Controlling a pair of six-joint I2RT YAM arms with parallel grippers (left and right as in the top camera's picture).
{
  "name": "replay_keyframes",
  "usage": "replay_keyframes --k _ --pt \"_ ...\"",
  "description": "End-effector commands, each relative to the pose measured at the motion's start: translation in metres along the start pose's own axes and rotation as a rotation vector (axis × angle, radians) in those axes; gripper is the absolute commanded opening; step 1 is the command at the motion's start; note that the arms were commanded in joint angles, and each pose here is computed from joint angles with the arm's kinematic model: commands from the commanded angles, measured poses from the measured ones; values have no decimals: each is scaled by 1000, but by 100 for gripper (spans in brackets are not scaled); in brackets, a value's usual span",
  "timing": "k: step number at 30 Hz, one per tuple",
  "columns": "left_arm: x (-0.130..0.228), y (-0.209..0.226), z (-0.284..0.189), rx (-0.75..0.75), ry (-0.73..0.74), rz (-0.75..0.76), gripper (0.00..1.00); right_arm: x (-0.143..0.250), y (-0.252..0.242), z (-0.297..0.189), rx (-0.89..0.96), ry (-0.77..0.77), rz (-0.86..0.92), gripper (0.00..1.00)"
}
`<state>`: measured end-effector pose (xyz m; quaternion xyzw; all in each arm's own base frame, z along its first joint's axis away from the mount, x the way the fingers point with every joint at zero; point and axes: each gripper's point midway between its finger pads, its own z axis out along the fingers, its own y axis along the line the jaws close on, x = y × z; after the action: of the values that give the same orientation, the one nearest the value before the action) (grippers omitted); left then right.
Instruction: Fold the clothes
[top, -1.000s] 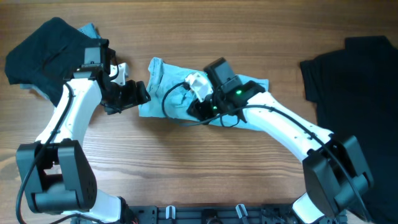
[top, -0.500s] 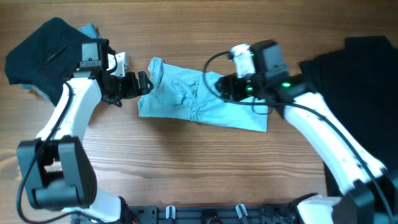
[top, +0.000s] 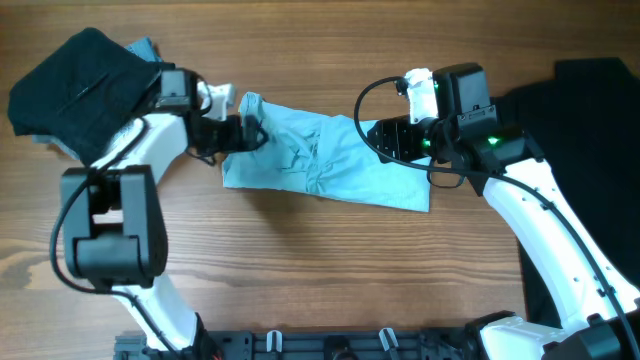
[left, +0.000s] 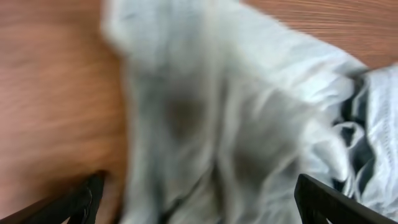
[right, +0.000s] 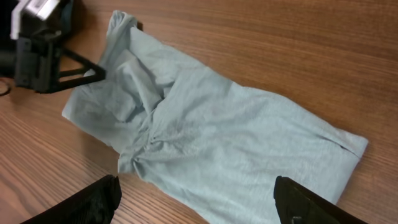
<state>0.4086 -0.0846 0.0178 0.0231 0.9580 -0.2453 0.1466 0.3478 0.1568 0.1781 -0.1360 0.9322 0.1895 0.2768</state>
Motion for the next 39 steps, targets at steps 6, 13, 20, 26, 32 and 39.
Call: replay_keyframes --k 6,13,20,26,32,39 --pt "55 21 38 -171 206 14 22 3 -3 -6 21 13 16 84" --pt "17 27 -29 -307 228 -33 4 3 -3 -6 22 13 12 84" --pt "-46 -69 -91 -254 115 42 4 4 -24 -10 81 13 55 85" --pt "-10 -159 -48 -191 192 194 5 9 -74 -25 143 12 206 86" --pt "39 -216 -7 -209 276 335 36 14 -90 -31 169 19 251 87" --pt "27 -194 -15 -486 182 363 100 17 -84 -31 133 35 213 88"
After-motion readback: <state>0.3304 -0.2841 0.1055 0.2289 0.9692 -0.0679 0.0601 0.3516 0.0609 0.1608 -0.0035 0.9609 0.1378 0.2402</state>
